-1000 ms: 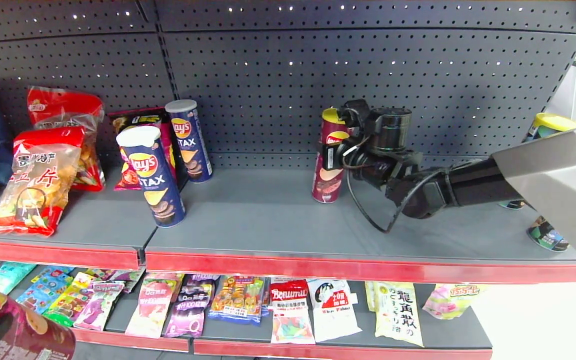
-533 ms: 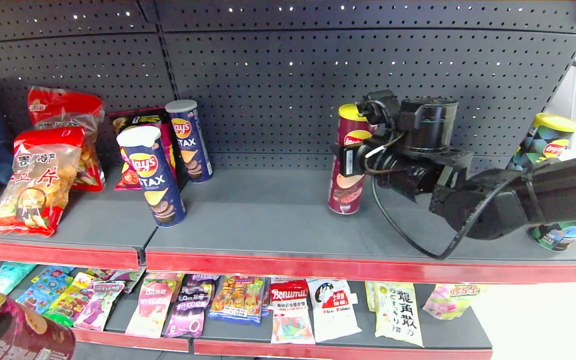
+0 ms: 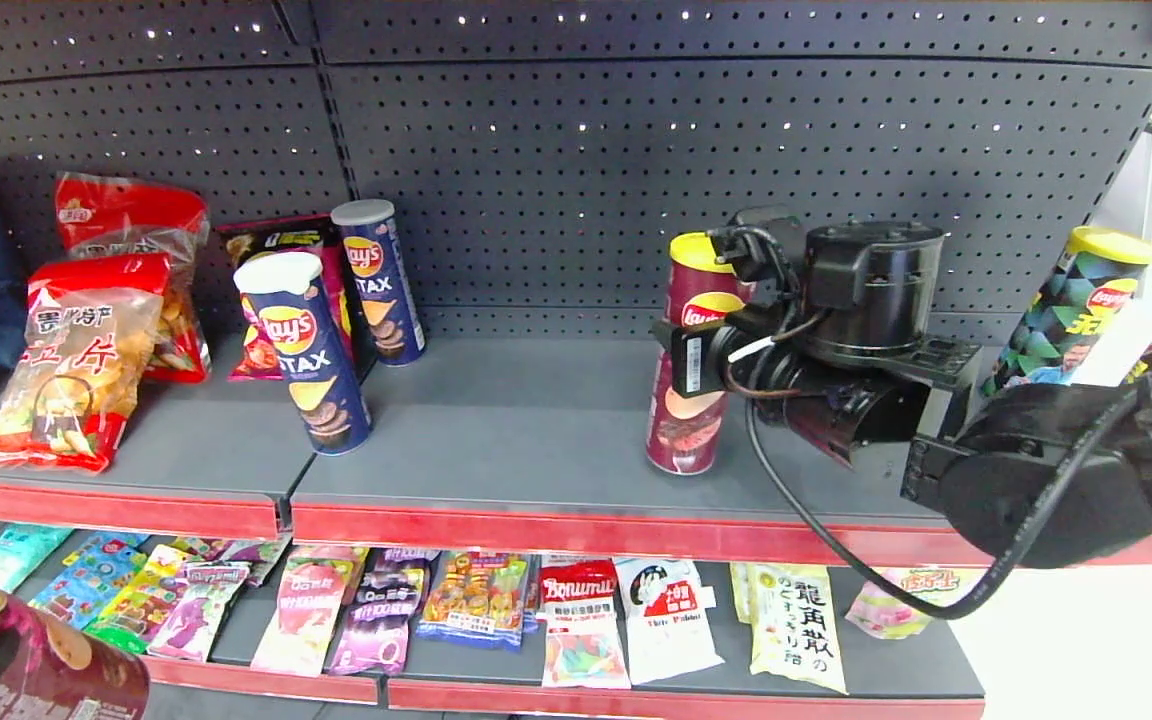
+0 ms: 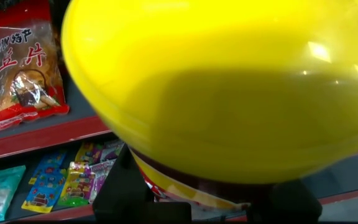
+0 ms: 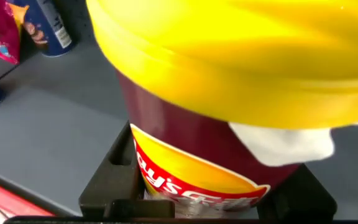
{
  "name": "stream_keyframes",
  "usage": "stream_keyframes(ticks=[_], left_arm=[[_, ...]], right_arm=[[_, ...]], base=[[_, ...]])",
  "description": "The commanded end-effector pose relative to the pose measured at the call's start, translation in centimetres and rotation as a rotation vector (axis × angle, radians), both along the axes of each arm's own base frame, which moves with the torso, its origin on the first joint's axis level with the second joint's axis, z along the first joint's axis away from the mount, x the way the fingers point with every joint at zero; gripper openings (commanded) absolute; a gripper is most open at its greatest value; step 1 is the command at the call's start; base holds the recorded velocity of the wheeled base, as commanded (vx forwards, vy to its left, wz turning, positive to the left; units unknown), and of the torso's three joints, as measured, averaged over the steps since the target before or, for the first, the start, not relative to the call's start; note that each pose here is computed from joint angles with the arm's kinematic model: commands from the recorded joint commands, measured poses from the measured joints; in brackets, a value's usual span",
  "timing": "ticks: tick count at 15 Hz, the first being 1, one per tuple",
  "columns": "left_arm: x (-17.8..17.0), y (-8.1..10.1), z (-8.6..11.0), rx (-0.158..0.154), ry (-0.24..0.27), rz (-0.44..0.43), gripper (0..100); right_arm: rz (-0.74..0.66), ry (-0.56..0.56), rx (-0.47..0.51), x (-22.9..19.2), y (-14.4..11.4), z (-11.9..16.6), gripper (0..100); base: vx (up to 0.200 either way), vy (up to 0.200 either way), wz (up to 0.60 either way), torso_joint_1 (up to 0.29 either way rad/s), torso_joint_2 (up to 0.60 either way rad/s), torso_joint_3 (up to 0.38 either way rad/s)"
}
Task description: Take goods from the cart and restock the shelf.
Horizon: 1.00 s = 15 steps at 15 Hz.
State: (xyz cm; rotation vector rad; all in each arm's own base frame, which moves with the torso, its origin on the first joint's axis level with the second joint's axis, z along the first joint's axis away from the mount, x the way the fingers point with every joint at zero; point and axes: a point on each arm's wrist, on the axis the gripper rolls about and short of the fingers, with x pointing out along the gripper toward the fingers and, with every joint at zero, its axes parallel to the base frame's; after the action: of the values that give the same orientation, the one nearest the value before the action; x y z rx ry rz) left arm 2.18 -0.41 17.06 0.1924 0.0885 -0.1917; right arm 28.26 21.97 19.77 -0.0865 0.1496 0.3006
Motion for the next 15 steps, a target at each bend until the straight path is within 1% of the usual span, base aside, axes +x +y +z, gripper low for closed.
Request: stream_keyframes(ticks=[1,3,6,9,15], left_arm=[[0.0,0.0,0.0,0.000,-0.001,0.000,0],[0.0,0.0,0.0,0.000,-0.001,0.002,0],[0.1,0.0,0.0,0.001,0.003,0.002,0],[0.1,0.0,-0.3,0.000,0.012,0.000,0],[0.1,0.0,-0.4,0.000,0.014,0.000,0]], right_arm=[[0.006,0.027,-0.021,-0.8,0.0,-1.1,0],[0.011,0.012,-0.015,-0.7,0.2,-2.1,0],[0.008,0.000,-0.008,-0.3,0.5,-2.2,0],[0.007,0.017,-0.026,-0.3,0.5,-2.9,0],[0.014,0.008,-0.055,-0.3,0.5,-2.9,0]], base=[[0.000,0.000,0.00,0.000,0.00,0.000],[0.000,0.000,0.00,0.000,0.00,0.000],[0.000,0.000,0.00,0.000,0.00,0.000],[0.000,0.000,0.00,0.000,0.00,0.000],[0.000,0.000,0.00,0.000,0.00,0.000]])
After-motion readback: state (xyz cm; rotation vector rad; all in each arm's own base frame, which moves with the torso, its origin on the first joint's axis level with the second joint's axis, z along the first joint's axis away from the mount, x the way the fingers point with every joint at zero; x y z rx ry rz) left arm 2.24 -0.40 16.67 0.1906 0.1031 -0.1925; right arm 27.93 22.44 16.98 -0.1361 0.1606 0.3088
